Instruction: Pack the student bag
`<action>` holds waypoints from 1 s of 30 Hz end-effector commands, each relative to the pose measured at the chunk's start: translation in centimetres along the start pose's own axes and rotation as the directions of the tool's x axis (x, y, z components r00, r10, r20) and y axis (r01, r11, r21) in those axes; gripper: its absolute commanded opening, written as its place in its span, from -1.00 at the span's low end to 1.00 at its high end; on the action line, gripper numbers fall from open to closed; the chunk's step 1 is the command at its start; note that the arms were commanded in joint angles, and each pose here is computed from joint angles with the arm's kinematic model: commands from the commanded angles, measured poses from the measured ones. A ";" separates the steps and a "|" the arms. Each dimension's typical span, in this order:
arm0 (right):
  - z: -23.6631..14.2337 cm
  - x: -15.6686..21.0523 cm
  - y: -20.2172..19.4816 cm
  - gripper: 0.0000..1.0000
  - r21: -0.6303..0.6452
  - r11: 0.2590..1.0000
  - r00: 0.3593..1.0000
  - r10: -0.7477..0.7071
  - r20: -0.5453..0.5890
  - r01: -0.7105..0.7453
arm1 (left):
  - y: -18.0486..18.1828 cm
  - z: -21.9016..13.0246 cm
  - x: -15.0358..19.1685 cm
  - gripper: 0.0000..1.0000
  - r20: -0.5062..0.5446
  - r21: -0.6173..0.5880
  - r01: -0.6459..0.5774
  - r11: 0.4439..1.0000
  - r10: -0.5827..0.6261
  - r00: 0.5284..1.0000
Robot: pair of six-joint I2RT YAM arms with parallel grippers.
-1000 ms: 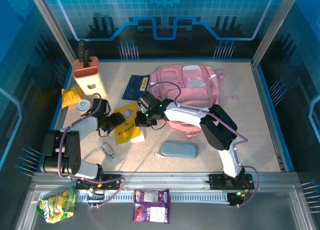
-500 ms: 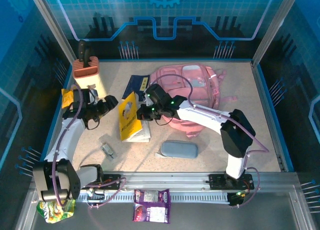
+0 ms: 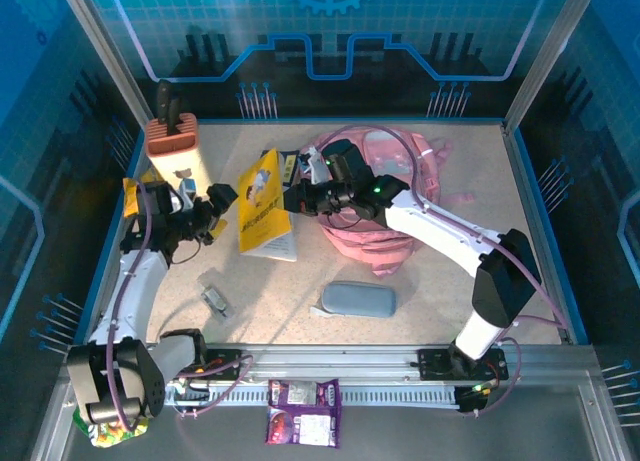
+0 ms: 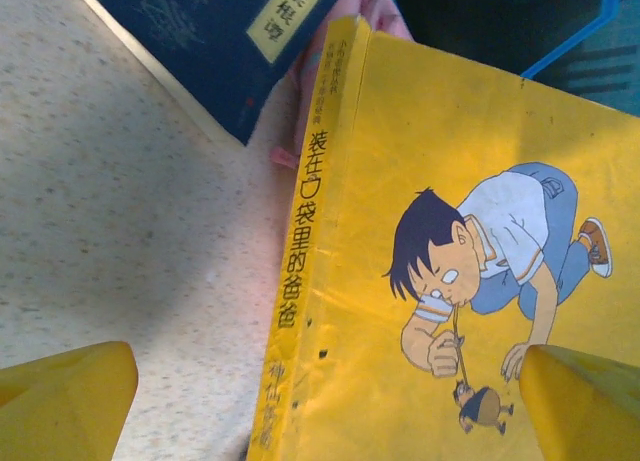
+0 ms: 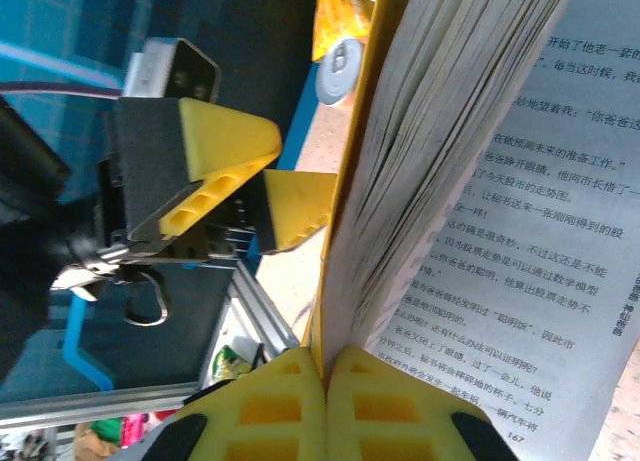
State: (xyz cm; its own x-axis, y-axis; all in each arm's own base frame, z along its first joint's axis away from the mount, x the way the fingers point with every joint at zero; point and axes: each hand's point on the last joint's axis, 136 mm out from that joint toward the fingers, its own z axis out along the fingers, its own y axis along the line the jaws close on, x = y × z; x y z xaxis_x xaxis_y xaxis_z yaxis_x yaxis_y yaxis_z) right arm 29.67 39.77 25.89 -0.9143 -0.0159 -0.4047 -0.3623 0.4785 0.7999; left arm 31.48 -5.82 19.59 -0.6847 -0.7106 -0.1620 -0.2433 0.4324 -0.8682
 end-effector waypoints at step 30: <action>-0.3 1.3 -1.8 -0.62 -0.050 0.998 0.999 0.032 0.001 -0.032 | -8.9 -2.3 0.1 -0.86 0.026 0.332 0.095 0.938 -0.110 0.994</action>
State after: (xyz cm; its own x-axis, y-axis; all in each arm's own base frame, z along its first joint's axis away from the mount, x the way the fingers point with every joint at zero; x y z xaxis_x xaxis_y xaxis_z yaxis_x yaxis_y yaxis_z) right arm 30.39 38.53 22.93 -0.9367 0.0337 -0.3485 -0.2942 0.4640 0.8356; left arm 32.33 -7.20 24.50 -0.6016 -0.7954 -0.0736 -0.1449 0.1992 -0.9692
